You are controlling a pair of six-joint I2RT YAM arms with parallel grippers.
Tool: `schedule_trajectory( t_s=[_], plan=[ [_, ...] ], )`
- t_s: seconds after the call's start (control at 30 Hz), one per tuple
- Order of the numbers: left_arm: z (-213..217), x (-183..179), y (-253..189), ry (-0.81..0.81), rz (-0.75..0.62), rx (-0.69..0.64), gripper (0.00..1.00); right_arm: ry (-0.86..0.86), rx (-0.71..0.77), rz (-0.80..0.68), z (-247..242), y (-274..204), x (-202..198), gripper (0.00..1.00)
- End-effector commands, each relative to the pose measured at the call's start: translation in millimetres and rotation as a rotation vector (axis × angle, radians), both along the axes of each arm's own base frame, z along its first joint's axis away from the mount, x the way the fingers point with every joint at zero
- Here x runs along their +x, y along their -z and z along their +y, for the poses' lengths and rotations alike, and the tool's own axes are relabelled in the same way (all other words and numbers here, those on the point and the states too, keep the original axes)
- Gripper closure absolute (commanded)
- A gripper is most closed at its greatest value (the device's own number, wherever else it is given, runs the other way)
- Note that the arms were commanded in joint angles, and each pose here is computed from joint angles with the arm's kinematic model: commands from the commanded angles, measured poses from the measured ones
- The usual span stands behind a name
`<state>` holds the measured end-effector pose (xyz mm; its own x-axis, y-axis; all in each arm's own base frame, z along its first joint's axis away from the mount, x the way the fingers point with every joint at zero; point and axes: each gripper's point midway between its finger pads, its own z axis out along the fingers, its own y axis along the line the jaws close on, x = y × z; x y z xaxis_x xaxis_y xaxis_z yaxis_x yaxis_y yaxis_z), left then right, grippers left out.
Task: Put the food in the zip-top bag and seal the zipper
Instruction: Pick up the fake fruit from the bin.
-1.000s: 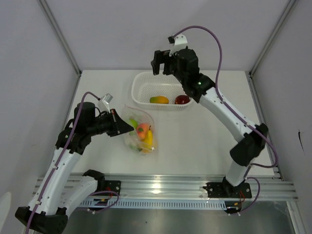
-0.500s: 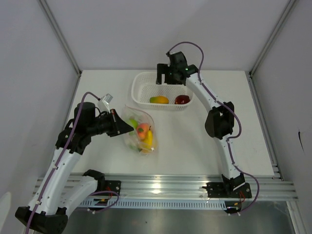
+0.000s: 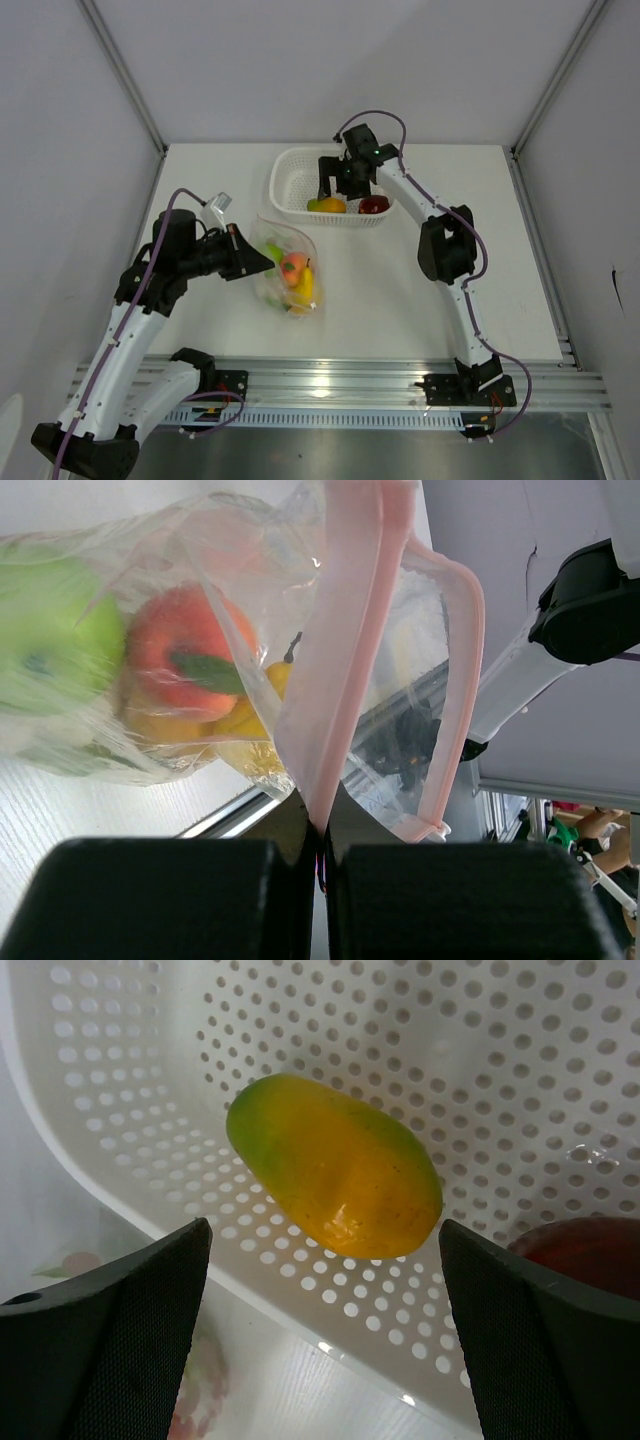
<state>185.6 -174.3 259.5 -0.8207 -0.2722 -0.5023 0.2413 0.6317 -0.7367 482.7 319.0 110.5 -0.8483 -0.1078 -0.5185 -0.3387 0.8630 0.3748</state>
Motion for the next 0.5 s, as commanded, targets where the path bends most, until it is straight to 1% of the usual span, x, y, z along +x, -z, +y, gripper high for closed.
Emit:
schedule_trajectory(
  t_s=[0.0,0.27,0.47],
  plan=[
    [-2.6,1.8,-3.3,0.02,-0.03,-0.007,0.99,-0.036,-0.026,0.001,-0.8,13.7,0.6,0.04],
    [-1.7,1.1,-3.2,0.016,-0.033,-0.005,0.99,-0.049,-0.036,0.026,1.3,34.9,2.0,0.04],
    [-1.6,0.7,-1.2,0.016,-0.027,-0.003,1.0,-0.07,-0.03,0.063,4.2,50.8,-4.3,0.05]
  ],
)
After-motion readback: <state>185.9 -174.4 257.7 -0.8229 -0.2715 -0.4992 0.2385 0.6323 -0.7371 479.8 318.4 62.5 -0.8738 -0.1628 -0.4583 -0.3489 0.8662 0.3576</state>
